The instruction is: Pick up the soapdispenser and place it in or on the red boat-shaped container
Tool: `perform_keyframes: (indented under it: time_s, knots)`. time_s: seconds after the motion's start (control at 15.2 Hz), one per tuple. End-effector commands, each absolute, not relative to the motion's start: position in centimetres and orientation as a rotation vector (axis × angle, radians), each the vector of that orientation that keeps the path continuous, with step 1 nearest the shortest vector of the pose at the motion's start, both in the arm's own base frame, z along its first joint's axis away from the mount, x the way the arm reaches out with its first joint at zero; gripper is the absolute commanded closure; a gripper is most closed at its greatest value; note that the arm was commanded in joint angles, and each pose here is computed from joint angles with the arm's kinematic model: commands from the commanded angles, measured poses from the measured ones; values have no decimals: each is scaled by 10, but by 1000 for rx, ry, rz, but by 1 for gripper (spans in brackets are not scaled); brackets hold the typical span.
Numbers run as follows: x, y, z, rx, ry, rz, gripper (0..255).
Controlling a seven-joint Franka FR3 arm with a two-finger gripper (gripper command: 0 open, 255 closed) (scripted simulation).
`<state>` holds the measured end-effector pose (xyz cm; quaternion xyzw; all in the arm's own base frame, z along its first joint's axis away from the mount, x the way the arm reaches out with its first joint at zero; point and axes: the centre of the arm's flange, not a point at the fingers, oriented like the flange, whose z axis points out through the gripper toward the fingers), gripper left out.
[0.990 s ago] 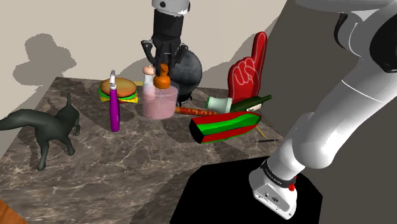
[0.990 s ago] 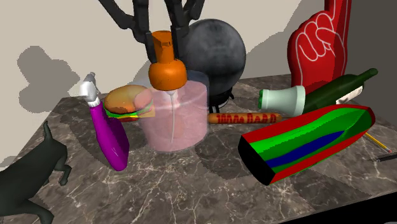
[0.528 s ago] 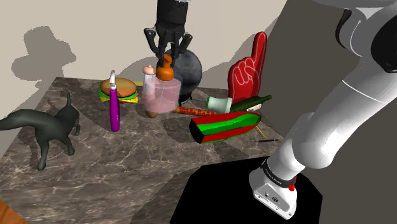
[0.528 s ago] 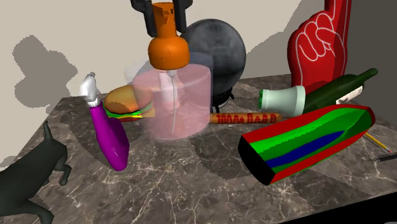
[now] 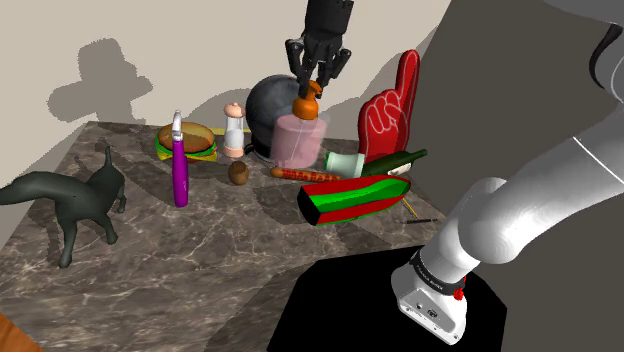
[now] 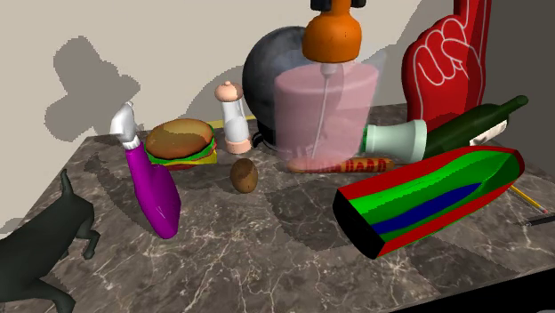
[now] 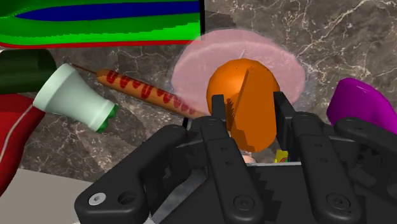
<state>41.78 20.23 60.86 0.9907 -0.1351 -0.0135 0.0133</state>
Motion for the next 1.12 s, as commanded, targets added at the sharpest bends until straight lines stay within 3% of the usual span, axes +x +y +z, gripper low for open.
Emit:
perform_keyframes:
  time_s: [0.0,1.06]
  knots:
    - [404,179,613,3087,-420,-42,255]
    - [303,0,660,3087,-420,-42,255]
